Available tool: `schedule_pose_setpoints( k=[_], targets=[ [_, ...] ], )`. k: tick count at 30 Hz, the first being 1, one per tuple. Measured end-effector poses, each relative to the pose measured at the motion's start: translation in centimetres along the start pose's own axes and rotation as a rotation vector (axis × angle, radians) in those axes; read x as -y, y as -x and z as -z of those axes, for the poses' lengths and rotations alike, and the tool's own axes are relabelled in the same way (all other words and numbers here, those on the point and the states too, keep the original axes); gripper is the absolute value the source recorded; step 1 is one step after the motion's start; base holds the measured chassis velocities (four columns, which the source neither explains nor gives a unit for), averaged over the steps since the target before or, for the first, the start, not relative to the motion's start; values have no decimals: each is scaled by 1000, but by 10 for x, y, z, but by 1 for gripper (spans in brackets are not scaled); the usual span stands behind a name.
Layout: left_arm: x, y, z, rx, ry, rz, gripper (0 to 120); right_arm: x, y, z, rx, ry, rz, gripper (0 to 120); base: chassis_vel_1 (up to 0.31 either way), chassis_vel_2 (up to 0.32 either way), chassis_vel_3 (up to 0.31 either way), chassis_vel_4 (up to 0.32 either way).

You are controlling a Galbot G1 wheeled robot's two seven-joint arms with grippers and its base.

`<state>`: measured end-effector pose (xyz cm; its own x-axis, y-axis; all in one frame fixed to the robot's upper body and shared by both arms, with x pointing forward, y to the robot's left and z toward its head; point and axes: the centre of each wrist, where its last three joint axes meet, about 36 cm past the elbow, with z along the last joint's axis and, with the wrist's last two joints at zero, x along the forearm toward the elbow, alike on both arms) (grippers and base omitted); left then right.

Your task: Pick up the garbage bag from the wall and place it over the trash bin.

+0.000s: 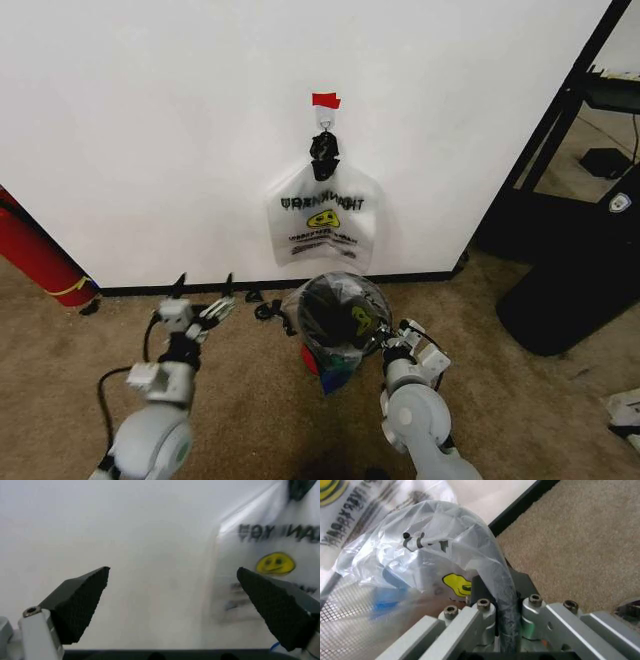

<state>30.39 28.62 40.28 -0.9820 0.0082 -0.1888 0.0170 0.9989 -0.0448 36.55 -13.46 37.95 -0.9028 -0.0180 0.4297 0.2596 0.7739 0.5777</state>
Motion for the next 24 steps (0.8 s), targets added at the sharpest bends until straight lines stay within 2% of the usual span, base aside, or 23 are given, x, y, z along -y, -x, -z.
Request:
schedule_pose_setpoints(
  k=[4, 12, 14, 16, 17, 20, 23, 24],
  targets=[
    [-12, -23, 7, -15, 13, 50, 100, 1, 3, -5, -30, -5, 11, 1, 0, 0, 0, 0],
    [0, -30, 9, -26, -27, 74, 100, 0, 5, -5, -51, 6, 15, 1, 0, 0, 0, 0],
    [4, -29, 10, -29, -37, 70, 100, 0, 5, -5, -55, 3, 16, 4, 0, 0, 0, 0],
    [9, -26, 11, -33, -48, 60, 100, 0, 3, -5, -58, 3, 21, 16, 0, 0, 0, 0],
    [9, -26, 11, -33, -48, 60, 100, 0, 3, -5, -58, 3, 21, 16, 0, 0, 0, 0],
    [13, -24, 11, -40, -62, 60, 100, -1, 1, -5, -59, 6, 32, 26, 0, 0, 0, 0],
    [15, -24, 11, -47, -71, 60, 100, -1, 0, -7, -56, -5, 35, 41, 0, 0, 0, 0],
    [15, -24, 11, -47, -71, 60, 100, -1, 0, -7, -56, -5, 35, 41, 0, 0, 0, 0]
  ],
)
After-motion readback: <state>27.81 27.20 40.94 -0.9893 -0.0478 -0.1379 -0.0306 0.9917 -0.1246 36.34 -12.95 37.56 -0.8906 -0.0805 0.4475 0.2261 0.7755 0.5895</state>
